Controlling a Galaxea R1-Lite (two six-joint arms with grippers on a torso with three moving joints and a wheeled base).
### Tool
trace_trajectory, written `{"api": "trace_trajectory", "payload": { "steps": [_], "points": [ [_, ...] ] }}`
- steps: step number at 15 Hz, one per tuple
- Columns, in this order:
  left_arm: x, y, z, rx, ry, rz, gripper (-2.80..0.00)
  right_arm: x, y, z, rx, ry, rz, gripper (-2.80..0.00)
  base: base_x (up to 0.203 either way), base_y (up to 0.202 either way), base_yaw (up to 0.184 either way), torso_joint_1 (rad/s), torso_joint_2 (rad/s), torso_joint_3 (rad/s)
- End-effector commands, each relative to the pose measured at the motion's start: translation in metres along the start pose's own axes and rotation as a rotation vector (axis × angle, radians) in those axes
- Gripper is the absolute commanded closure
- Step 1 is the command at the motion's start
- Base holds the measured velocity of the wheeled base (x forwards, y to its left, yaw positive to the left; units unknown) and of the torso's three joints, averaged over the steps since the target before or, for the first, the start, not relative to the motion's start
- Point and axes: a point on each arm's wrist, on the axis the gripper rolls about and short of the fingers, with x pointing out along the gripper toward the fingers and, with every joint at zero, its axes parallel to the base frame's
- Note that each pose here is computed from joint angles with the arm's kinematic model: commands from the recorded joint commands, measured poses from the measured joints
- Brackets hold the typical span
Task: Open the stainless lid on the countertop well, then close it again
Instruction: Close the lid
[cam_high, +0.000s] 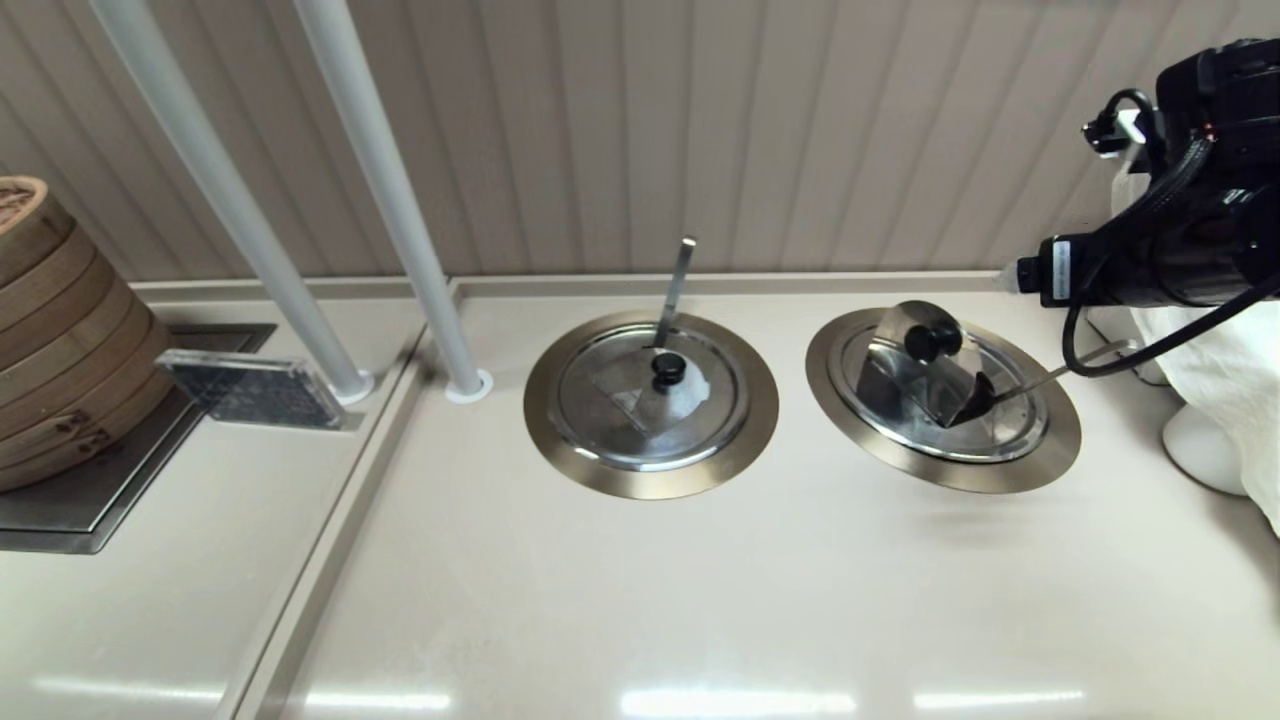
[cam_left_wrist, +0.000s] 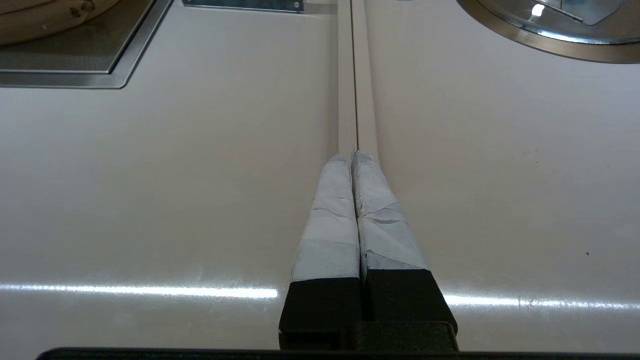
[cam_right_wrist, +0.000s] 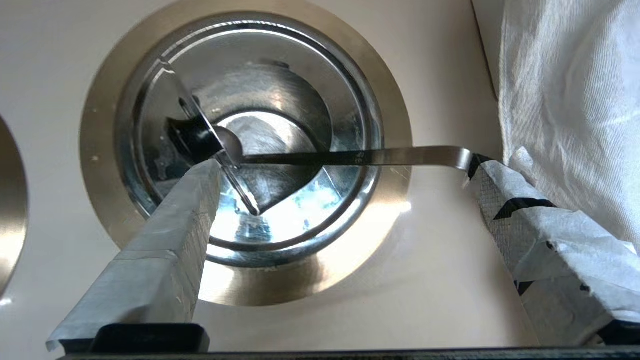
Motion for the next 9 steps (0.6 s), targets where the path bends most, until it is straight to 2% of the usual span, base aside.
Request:
{"api": "trace_trajectory", "payload": {
  "steps": [1,3,5,9],
  "points": [
    [0.0,0.0,0.0,0.0,-0.001,0.001,0.0,0.017,-0.002,-0.004,-0.016,0.063,-0.034,-2.8,0.0,0.0,0.0,0.0,0.0,0.0],
    [0.0,0.0,0.0,0.0,-0.001,0.001,0.0,0.04,-0.008,-0.002,-0.006,0.091,-0.069,-2.8,0.0,0.0,0.0,0.0,0.0,0.0],
    [0.0,0.0,0.0,0.0,-0.001,0.001,0.0,0.059,-0.011,0.005,0.048,0.089,-0.077,-2.8,0.0,0.0,0.0,0.0,0.0,0.0],
    [0.0,0.0,0.0,0.0,-0.001,0.001,0.0,0.053,0.003,0.002,0.18,0.132,-0.04,-2.8,0.0,0.0,0.0,0.0,0.0,0.0]
  ]
}}
